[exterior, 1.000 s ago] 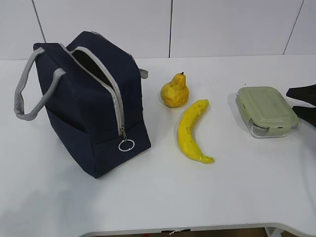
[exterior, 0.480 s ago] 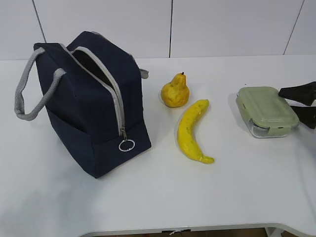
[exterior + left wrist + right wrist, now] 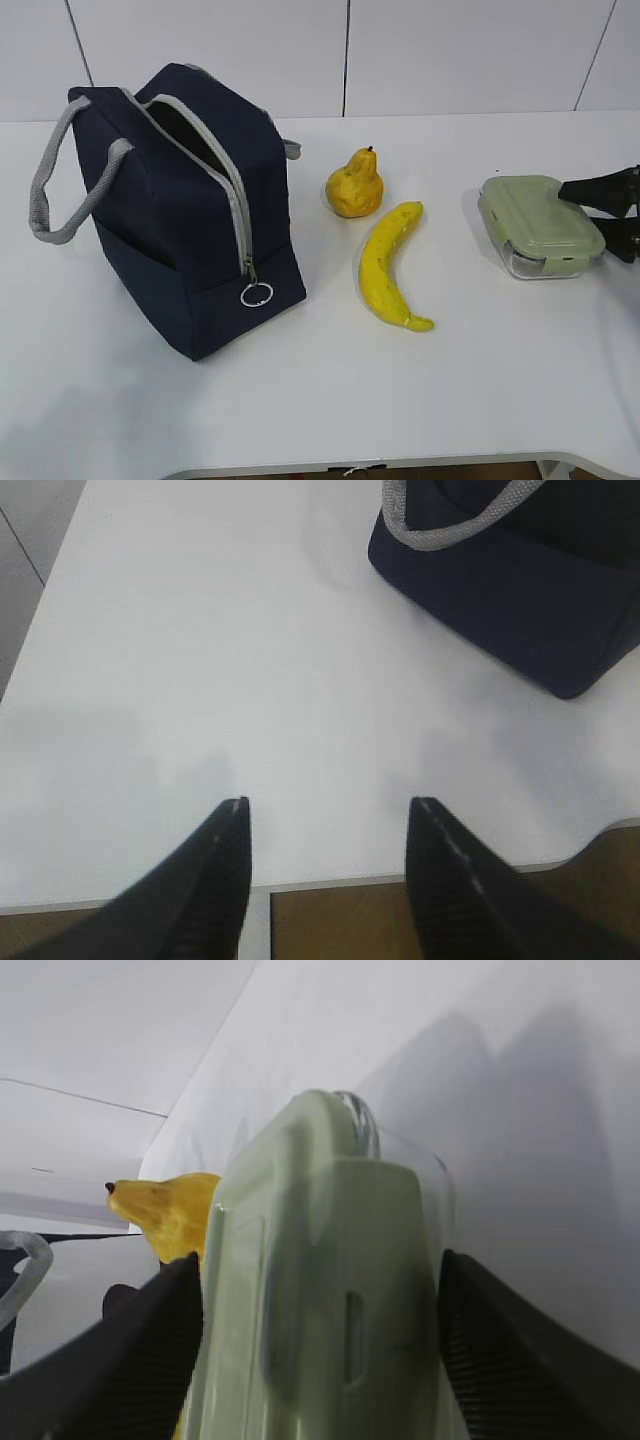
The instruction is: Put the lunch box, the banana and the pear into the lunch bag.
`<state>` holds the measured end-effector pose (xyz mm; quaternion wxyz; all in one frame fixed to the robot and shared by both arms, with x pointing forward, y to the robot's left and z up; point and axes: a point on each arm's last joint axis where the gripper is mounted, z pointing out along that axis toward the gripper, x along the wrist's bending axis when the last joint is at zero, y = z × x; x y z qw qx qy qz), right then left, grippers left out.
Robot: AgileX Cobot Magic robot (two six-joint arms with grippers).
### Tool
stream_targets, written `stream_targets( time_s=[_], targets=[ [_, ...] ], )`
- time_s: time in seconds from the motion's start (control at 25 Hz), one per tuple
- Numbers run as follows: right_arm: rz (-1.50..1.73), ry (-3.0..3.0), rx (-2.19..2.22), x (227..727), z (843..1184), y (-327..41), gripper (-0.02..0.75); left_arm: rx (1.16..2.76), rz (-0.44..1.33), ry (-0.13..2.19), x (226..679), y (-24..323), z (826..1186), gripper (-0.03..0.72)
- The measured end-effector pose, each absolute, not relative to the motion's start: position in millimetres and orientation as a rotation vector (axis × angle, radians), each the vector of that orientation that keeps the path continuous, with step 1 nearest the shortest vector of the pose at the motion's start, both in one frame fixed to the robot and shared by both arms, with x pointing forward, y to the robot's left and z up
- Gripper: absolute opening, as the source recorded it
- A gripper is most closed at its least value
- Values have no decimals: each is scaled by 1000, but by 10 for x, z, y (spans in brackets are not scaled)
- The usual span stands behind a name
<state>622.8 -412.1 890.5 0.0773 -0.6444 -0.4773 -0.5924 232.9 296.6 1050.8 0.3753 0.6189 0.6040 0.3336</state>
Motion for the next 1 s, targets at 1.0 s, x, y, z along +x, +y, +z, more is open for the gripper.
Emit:
stream_targets(
  time_s=[1.0],
  targets=[
    [-1711, -1529, -1871, 6218, 8873, -4001, 473, 1584, 854, 1546, 2329, 2966, 10508, 360]
  ],
)
